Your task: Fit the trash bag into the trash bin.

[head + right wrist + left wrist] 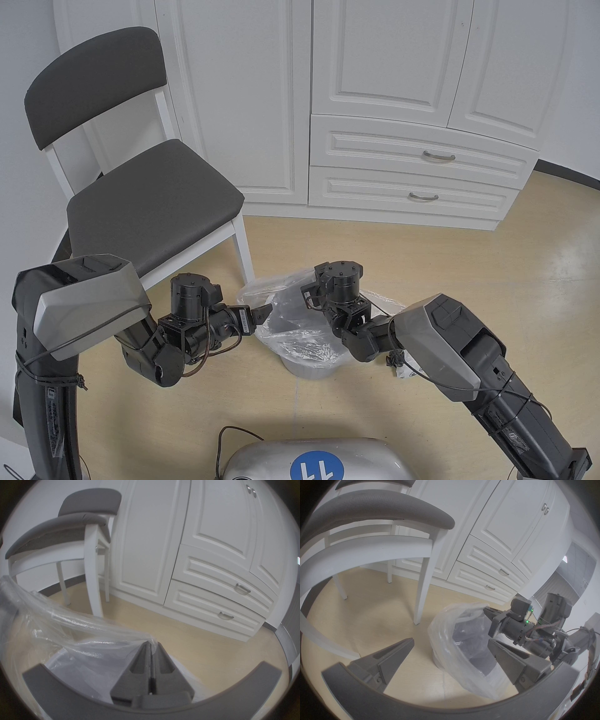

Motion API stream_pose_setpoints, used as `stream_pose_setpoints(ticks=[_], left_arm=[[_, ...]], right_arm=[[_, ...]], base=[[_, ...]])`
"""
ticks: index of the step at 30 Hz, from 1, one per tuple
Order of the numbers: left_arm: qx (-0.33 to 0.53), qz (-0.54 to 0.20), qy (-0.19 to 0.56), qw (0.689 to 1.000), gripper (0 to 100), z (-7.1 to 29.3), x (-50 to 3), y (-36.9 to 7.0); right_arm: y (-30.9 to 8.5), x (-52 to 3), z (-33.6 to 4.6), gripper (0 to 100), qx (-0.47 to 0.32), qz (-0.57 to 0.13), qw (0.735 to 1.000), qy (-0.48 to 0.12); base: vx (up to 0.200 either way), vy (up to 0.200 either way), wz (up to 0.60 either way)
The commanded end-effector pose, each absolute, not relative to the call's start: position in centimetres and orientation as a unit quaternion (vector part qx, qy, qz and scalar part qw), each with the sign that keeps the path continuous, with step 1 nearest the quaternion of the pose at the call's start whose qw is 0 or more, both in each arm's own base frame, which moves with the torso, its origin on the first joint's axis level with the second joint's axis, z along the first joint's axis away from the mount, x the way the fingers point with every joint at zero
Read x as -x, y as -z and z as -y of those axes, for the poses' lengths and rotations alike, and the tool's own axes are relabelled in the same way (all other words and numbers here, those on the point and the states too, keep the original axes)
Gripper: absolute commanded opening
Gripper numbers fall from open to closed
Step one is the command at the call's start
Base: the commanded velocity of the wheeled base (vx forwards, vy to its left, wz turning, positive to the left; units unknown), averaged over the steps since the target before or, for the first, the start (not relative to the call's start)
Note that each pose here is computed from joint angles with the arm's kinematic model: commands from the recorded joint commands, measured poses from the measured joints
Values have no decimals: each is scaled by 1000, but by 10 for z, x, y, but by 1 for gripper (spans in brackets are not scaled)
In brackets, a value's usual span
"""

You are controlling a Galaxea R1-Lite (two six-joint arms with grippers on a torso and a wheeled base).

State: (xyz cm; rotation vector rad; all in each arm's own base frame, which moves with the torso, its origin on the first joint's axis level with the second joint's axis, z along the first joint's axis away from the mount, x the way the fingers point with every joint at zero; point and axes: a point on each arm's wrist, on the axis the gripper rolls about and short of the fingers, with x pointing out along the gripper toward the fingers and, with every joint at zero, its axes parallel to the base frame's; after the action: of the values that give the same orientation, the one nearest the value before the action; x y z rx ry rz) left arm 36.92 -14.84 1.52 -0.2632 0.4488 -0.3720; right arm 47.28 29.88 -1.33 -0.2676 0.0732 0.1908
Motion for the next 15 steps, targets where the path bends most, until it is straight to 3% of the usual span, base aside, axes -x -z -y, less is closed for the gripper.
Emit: stream_pose_setpoints(ticks=[1, 5, 9, 10, 15], left_arm=[[132, -224, 186, 948, 100, 153, -370, -9], [132, -223, 186, 948, 100, 153, -369, -10], [131, -224, 187, 947, 100, 154, -369, -9], [131, -224, 188, 947, 100, 154, -369, -9], [128, -220, 176, 951, 100, 155, -370, -9]], right_arm=[[18, -484, -282, 0, 124, -25, 989, -73], [2, -499, -255, 0, 102, 6, 994, -44], [-4, -500, -253, 0, 76, 8, 996, -46], [-4, -500, -253, 100, 75, 8, 996, -46], [-4, -496, -260, 100, 67, 13, 997, -48]], base=[[0, 0, 0], [0, 0, 0], [0, 0, 0], [0, 0, 0], [0, 0, 0]])
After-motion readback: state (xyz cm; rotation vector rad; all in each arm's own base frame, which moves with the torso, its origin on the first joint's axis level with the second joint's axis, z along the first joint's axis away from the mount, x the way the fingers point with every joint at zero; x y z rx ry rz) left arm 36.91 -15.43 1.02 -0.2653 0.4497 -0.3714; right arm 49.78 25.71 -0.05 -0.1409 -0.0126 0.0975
